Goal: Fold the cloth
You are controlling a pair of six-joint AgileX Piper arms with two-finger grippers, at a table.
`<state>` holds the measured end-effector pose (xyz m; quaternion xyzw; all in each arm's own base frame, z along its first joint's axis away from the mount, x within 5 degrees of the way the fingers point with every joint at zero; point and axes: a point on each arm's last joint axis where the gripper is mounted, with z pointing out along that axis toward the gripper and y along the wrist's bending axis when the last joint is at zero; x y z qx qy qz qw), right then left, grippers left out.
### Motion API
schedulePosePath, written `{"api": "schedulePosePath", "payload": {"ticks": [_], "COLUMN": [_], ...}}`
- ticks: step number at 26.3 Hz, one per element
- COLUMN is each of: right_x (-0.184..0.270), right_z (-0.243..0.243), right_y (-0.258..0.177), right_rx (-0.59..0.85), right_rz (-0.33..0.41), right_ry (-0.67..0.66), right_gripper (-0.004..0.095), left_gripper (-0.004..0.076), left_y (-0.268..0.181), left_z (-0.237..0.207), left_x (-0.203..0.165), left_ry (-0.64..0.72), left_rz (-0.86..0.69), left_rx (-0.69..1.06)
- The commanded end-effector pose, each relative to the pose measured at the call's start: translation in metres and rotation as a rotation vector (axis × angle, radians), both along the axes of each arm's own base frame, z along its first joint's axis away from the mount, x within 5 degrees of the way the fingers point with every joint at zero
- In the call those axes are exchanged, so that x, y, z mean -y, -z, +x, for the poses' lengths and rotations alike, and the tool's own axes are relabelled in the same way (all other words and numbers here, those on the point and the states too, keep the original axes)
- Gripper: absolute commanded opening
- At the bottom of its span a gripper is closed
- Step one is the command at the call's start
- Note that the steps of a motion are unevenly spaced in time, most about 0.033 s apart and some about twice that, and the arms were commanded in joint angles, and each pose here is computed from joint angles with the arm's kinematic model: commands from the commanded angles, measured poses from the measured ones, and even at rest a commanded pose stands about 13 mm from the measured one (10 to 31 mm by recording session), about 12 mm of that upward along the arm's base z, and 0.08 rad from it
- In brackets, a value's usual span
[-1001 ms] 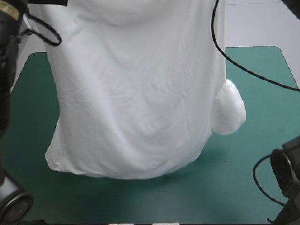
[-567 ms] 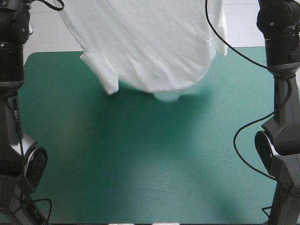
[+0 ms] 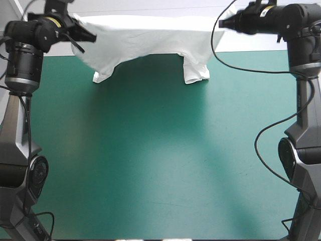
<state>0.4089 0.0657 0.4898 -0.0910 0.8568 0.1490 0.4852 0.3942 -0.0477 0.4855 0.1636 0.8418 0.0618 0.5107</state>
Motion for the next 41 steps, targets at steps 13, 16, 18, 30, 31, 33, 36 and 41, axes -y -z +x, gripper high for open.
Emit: {"api": "schedulePosePath", "payload": {"ticks": [13, 16, 18, 30, 31, 33, 36, 41], "right_x": [0.031, 0.032, 0.032, 0.027, 0.027, 0.028, 0.027, 0.027], "right_z": [-0.224, -0.248, -0.262, -0.292, -0.292, -0.292, -0.292, -0.29], "right_y": [0.145, 0.153, 0.16, 0.205, 0.206, 0.206, 0.205, 0.205], "right_rx": [-0.576, -0.57, -0.569, -0.662, -0.658, -0.643, -0.636, -0.616], "right_rz": [-0.116, -0.111, -0.09, -0.064, -0.081, -0.108, -0.113, -0.104], "right_ry": [0.028, 0.027, 0.019, -0.075, -0.087, -0.117, -0.126, -0.111], "right_gripper": [-0.0015, -0.0015, -0.0015, 0.0014, 0.0047, 0.0191, 0.0544, 0.0893], "left_gripper": [0.0024, 0.0024, 0.0023, 0.0024, 0.0032, 0.0085, 0.0233, 0.0494], "left_y": [0.138, 0.155, 0.162, 0.189, 0.189, 0.189, 0.189, 0.189], "left_z": [-0.233, -0.25, -0.257, -0.272, -0.272, -0.272, -0.272, -0.271], "left_x": [-0.032, -0.034, -0.033, -0.034, -0.034, -0.034, -0.034, -0.034], "left_ry": [-0.075, -0.075, -0.072, -0.047, -0.047, -0.047, -0.049, -0.054], "left_rz": [-0.004, -0.001, -0.008, 0.005, 0.005, 0.005, 0.003, -0.003], "left_rx": [-0.683, -0.715, -0.73, -0.809, -0.809, -0.809, -0.809, -0.799]}}
